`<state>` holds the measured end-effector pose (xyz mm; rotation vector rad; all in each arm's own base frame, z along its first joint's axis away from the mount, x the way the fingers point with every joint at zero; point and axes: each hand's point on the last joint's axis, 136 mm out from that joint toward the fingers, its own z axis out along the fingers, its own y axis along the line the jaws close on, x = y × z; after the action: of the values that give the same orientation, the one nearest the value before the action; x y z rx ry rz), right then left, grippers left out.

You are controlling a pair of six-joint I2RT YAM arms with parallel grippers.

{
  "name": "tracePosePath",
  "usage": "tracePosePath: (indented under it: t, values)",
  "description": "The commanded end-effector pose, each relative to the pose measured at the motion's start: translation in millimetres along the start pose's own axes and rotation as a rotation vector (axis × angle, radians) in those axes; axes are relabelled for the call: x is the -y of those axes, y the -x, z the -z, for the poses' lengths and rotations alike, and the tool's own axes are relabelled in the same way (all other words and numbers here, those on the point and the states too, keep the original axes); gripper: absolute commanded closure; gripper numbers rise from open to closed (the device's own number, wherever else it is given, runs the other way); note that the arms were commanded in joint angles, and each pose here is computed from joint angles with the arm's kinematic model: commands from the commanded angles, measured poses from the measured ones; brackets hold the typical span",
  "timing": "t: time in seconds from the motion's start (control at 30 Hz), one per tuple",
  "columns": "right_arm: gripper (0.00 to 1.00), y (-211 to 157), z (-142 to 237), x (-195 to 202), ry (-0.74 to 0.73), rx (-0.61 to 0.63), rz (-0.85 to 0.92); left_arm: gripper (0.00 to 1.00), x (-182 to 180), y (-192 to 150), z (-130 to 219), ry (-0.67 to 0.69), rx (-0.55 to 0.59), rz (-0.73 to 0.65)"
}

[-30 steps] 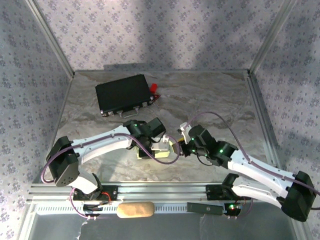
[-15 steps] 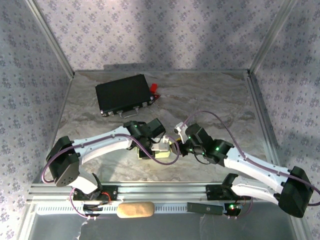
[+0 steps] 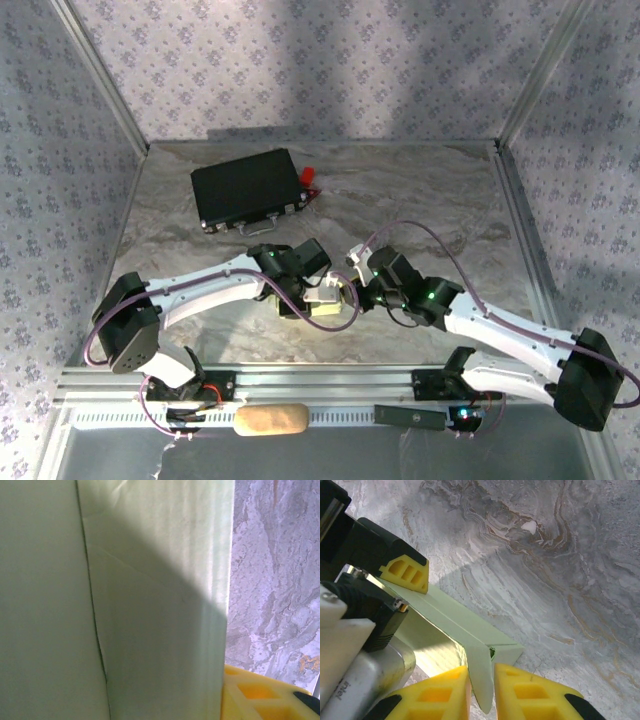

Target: Fold the paper box

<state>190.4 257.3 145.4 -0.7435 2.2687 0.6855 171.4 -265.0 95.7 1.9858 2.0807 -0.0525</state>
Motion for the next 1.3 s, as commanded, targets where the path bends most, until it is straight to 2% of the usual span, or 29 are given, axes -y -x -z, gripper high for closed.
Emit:
tracePosePath:
  t: [0.0, 0.17, 0.37, 0.6, 0.8, 0.93, 1.03, 1.13, 1.27]
  values:
    - [0.79, 14.2, 4.8, -1.2, -0.02, 0.034, 0.014, 0.53, -1.7, 4.8, 8.7, 0.015, 0.043, -0.011]
    - [0.9, 19.0, 7.0, -1.5, -0.032, 0.05, 0.015, 0.51, -6.0, 6.9, 12.3, 0.041, 0.059, 0.011]
    - [0.98, 20.4, 8.1, -2.9, -0.061, 0.046, 0.033, 0.44, -12.8, 19.4, 33.6, 0.095, 0.169, 0.077]
    - [1.0, 20.4, 6.4, 0.6, -0.097, 0.03, 0.046, 0.4, -15.1, 21.2, 52.3, 0.123, 0.251, 0.152]
    - [1.0, 21.0, -2.7, 0.8, -0.117, -0.003, 0.051, 0.39, -12.9, 15.2, 54.2, 0.122, 0.259, 0.188]
    - [1.0, 22.4, -5.5, 3.0, -0.145, -0.014, 0.047, 0.39, -24.7, 14.2, 62.0, 0.189, 0.282, 0.242]
    - [1.0, 24.5, -6.5, 3.1, -0.154, -0.016, 0.037, 0.38, -42.0, 4.9, 80.7, 0.26, 0.309, 0.372]
    - [1.0, 24.6, -8.2, 3.1, -0.161, -0.026, 0.032, 0.39, -56.6, -18.1, 99.3, 0.292, 0.305, 0.589]
    - [1.0, 25.9, -8.6, 2.3, -0.164, -0.034, 0.028, 0.43, -50.0, -46.3, 106.6, 0.217, 0.275, 0.85]
